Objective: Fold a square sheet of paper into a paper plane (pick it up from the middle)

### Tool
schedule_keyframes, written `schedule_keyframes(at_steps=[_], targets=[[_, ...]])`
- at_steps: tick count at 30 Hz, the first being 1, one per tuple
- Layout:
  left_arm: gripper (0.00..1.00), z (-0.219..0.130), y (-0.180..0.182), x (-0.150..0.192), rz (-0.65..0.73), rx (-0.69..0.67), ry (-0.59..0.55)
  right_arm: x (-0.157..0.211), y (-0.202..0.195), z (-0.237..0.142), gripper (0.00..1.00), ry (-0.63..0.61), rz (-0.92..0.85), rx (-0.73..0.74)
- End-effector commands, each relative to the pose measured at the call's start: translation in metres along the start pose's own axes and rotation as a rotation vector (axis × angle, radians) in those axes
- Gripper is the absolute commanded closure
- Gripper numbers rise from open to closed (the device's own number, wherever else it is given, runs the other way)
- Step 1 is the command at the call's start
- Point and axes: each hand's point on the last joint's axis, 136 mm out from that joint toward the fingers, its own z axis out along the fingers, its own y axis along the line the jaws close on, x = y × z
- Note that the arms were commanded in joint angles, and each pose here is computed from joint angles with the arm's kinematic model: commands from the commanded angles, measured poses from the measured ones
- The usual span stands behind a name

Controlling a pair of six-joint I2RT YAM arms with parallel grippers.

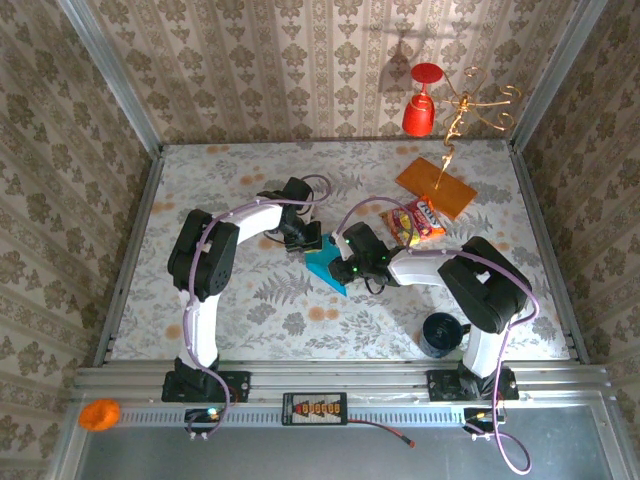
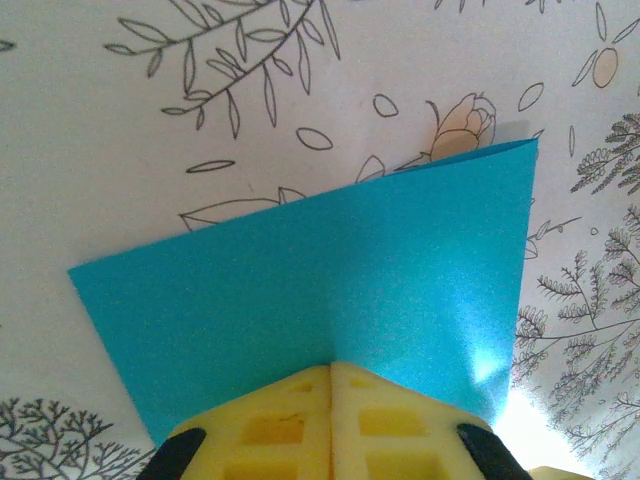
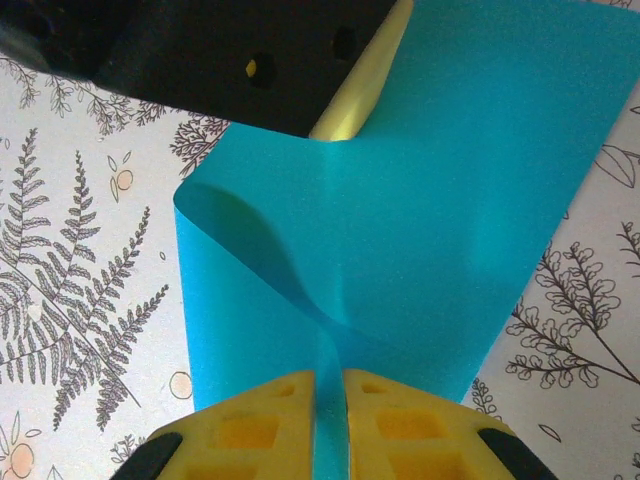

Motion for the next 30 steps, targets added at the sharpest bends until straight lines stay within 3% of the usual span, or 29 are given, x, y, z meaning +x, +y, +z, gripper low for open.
schedule_keyframes(at_steps=[1, 30], targets=[[0.92, 0.0129, 0.0094, 0.0138, 0.006, -0.033, 0.066, 0.0034, -0.005, 0.0043, 0.85, 0.02, 0.01, 0.018], [0.92, 0.0134, 0.0045, 0.0139, 0.012, -0.014, 0.07, 0.0091, -0.0099, 0.0125, 0.85, 0.05, 0.019, 0.038]])
